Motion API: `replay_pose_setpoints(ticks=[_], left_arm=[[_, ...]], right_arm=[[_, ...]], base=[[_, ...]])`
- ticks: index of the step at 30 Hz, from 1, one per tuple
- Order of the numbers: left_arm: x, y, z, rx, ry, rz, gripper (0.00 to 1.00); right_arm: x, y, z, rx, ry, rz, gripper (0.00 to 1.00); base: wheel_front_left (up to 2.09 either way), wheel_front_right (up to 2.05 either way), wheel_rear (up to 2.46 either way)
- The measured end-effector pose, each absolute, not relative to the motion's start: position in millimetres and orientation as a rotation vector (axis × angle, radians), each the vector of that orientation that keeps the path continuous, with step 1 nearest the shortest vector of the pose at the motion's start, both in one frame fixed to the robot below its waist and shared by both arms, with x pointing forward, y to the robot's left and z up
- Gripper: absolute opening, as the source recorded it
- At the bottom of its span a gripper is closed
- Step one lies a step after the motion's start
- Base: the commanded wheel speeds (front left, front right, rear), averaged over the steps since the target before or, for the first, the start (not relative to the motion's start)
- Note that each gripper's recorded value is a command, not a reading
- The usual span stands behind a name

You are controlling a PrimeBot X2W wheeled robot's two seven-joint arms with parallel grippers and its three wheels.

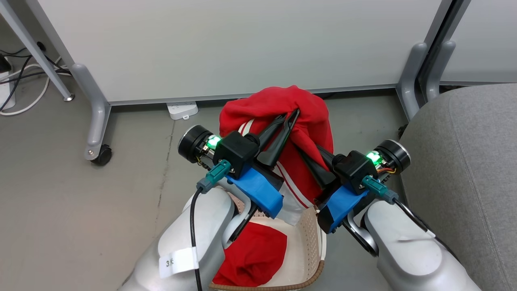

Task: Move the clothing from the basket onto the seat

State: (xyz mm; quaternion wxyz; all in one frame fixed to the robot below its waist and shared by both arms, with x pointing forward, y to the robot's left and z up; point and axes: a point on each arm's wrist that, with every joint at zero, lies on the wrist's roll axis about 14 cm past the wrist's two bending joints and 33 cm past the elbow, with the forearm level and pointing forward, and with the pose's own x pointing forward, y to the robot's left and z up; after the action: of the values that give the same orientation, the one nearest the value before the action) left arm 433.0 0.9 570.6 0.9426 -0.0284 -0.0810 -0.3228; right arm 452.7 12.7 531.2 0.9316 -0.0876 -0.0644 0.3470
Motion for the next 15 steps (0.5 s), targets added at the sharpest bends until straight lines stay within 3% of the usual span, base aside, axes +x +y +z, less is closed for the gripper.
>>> replay_pose_setpoints(ticks=[14,15], left_arm=[[433.3,-0.4,570.3,-0.059,-0.164,-0.662,0.0],[433.6,0.1,569.6,-0.059,-0.161,-0.66,0.13]], right_arm=[[454.2,9.0,532.1,-0.175,-0.131,0.698,0.0],[454.1,8.9,532.2,-0.175,-0.131,0.698,0.0]], base=[[0.0,0.0,0.0],[0.0,0.0,0.0]])
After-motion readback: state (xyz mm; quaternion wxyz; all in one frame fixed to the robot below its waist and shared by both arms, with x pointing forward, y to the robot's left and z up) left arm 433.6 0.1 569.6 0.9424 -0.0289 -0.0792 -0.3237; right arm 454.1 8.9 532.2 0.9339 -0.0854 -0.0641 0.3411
